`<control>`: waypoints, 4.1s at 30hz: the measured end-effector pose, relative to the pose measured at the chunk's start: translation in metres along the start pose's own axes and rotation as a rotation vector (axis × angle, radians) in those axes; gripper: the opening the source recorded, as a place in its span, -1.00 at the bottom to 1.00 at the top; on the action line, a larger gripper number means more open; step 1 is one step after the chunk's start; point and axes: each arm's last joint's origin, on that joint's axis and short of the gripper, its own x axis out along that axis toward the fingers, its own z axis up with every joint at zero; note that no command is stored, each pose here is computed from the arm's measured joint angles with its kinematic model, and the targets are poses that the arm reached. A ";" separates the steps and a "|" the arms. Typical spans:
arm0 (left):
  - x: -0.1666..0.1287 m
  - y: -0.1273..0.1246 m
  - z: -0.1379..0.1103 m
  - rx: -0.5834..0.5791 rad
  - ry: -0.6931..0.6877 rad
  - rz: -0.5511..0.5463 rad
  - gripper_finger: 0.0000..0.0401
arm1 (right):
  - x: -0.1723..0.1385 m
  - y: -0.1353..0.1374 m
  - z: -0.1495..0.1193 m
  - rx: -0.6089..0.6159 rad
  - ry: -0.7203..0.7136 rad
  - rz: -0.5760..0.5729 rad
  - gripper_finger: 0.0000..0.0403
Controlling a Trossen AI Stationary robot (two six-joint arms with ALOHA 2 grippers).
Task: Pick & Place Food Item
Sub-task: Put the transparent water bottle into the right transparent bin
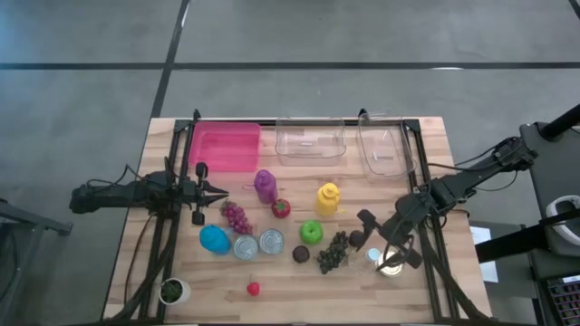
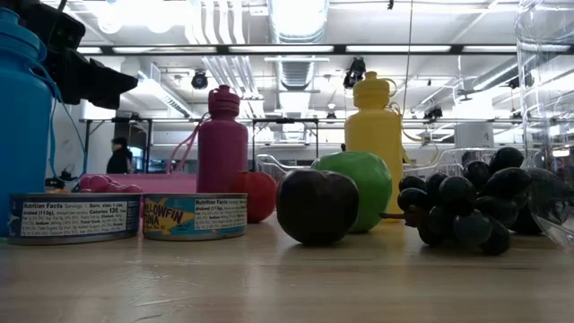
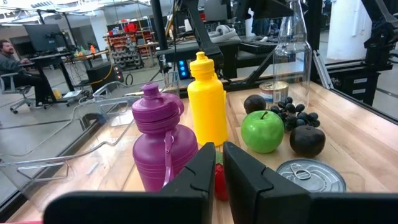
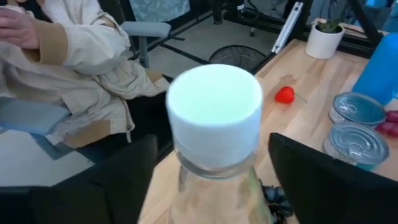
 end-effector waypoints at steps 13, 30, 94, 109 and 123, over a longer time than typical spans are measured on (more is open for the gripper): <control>0.000 0.000 0.000 0.000 0.000 0.000 -0.82 | 0.000 0.001 0.000 -0.052 -0.001 0.015 -0.21; 0.000 0.000 0.000 0.000 0.000 0.000 -0.82 | 0.000 0.001 0.000 -0.034 -0.001 0.015 -0.18; 0.000 0.000 0.000 0.000 0.000 0.000 -0.82 | 0.000 0.000 0.000 -0.010 0.001 -0.002 -0.20; 0.000 0.000 0.000 0.000 0.000 0.000 -0.82 | -0.002 0.001 0.004 -0.003 -0.026 -0.001 -0.20; 0.000 0.000 0.000 0.000 0.000 0.000 -0.82 | -0.027 0.007 0.039 -0.016 -0.046 -0.052 -0.19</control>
